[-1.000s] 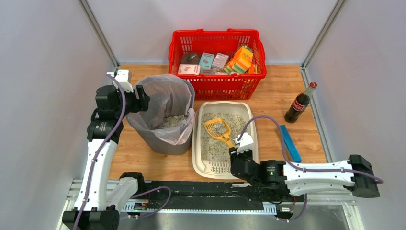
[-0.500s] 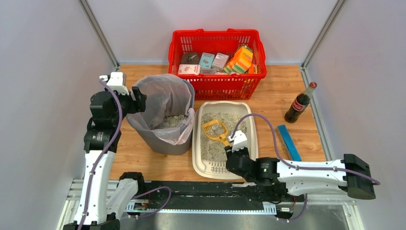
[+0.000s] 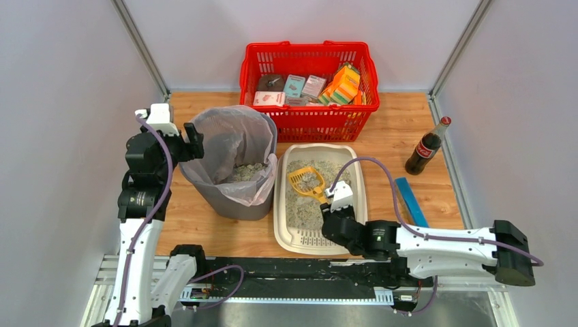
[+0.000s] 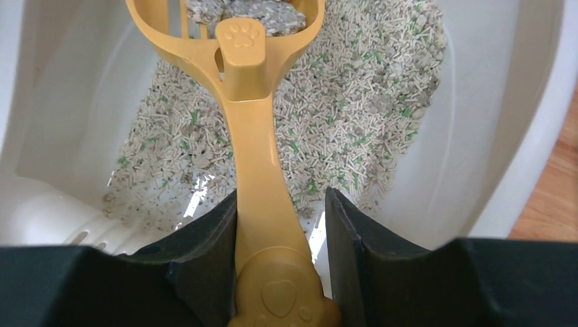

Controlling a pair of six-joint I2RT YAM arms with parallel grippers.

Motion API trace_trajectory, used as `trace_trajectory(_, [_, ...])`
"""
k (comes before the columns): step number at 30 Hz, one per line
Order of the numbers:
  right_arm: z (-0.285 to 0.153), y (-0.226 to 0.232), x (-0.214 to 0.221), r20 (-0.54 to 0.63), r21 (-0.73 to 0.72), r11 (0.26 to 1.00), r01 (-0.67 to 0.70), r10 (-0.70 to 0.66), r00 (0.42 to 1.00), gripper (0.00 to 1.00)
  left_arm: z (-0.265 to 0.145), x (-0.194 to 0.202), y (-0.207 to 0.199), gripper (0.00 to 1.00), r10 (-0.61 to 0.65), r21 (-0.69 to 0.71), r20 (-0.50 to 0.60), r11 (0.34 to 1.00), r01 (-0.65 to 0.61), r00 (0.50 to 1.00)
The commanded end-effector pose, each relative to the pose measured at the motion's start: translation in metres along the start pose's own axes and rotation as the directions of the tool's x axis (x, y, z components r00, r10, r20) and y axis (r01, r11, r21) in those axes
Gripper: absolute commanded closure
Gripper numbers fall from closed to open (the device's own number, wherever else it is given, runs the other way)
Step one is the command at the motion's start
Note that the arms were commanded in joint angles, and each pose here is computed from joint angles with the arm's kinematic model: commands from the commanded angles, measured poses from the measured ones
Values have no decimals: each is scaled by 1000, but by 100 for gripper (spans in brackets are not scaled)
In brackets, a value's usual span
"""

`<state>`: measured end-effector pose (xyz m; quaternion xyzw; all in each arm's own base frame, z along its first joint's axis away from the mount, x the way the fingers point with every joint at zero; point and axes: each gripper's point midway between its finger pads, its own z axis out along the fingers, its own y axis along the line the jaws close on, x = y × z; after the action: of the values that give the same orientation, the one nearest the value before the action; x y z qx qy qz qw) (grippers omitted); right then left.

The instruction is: Clean the litter box

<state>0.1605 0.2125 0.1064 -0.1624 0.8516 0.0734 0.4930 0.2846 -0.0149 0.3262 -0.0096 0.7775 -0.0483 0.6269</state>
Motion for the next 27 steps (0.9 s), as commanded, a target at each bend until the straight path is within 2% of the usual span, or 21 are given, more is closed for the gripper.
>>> trace_trajectory(1, [-6,-16,-19,70,63,996,-67,62,996,100,-5,-16,0,16,-11,-8,57,1000,11,998])
trace_trajectory(3, [-12,-37,-26,98,142,989,-49,35,995,100,-6,-18,-1,12,-41,-7,57,999,41,998])
trace_trajectory(4, [-14,-38,-29,108,134,989,-61,47,993,100,-6,-19,4,11,-60,-27,53,998,62,997])
trace_trajectory(7, [-22,-34,-37,141,48,995,-87,79,987,100,-4,-26,-10,9,-90,42,19,995,89,996])
trace_trajectory(11, [-33,-49,-48,177,62,992,-106,94,980,100,-1,-36,-9,9,-85,33,4,996,85,996])
trace_trajectory(17, [-53,-47,-71,152,5,994,-108,106,983,100,4,-25,-3,9,-51,9,-44,999,52,998])
trace_trajectory(22, [-69,-61,-95,172,47,994,-97,88,981,100,11,-9,5,14,-28,-26,-64,999,27,998])
trace_trajectory(27, [-88,-68,-139,226,52,995,-84,71,971,100,11,-5,5,17,-23,-24,-63,999,22,998])
